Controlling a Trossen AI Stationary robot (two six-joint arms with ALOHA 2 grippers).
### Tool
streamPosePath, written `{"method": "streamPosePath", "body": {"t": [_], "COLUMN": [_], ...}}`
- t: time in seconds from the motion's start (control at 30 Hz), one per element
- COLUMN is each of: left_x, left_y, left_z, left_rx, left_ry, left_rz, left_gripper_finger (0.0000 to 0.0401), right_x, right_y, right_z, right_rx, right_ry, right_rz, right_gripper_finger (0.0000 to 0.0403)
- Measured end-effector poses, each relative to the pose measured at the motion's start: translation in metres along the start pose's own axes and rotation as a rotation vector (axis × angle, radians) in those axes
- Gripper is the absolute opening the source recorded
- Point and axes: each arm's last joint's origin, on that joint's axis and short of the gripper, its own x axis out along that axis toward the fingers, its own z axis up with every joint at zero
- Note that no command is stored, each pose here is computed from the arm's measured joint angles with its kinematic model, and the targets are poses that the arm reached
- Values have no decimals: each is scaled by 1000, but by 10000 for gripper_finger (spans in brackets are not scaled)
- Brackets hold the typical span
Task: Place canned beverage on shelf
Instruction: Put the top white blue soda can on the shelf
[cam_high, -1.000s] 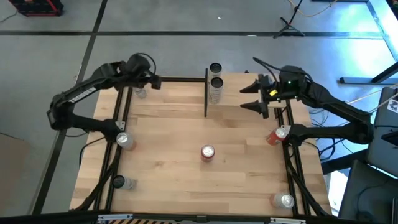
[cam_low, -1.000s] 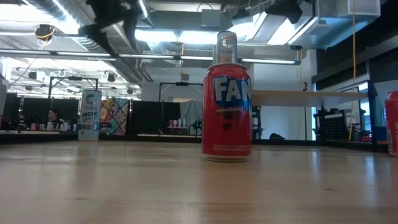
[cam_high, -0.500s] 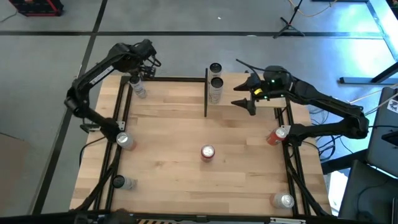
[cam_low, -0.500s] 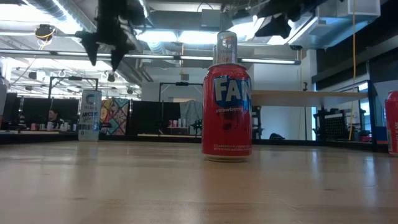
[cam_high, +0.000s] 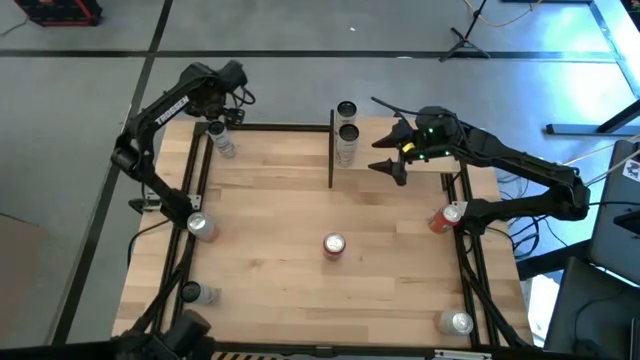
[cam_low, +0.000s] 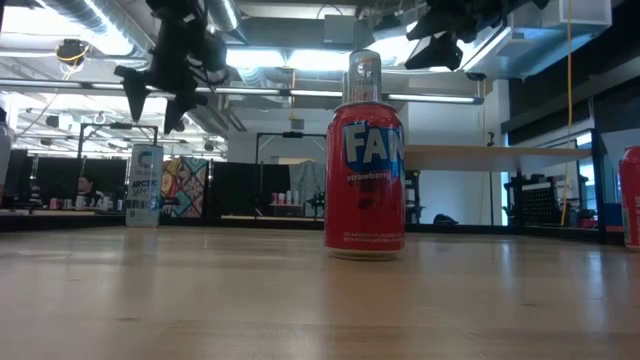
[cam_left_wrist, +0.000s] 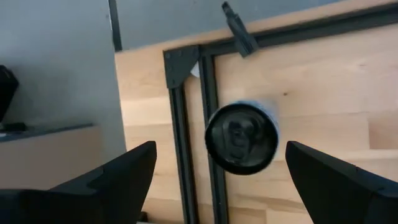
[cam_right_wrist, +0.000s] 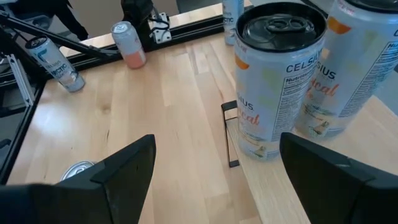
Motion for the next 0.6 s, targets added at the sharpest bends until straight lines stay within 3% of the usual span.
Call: {"method": "streamPosePath", "body": {"t": [0.17,0.6], "left_x": [21,38], "left_y": [-1,-12], "left_z": [1,-2], "left_rx": [-5,28], "left_ry": [55,-14], "left_rz": [-72,13], "left_gripper_finger": [350,350], "right_x": [0,0], "right_y": [0,0], "right_z": [0,0], "right_rx": [0,1], "right_ry": [0,2], "right_rz": [0,1], "right_gripper_finger": [333,333]}}
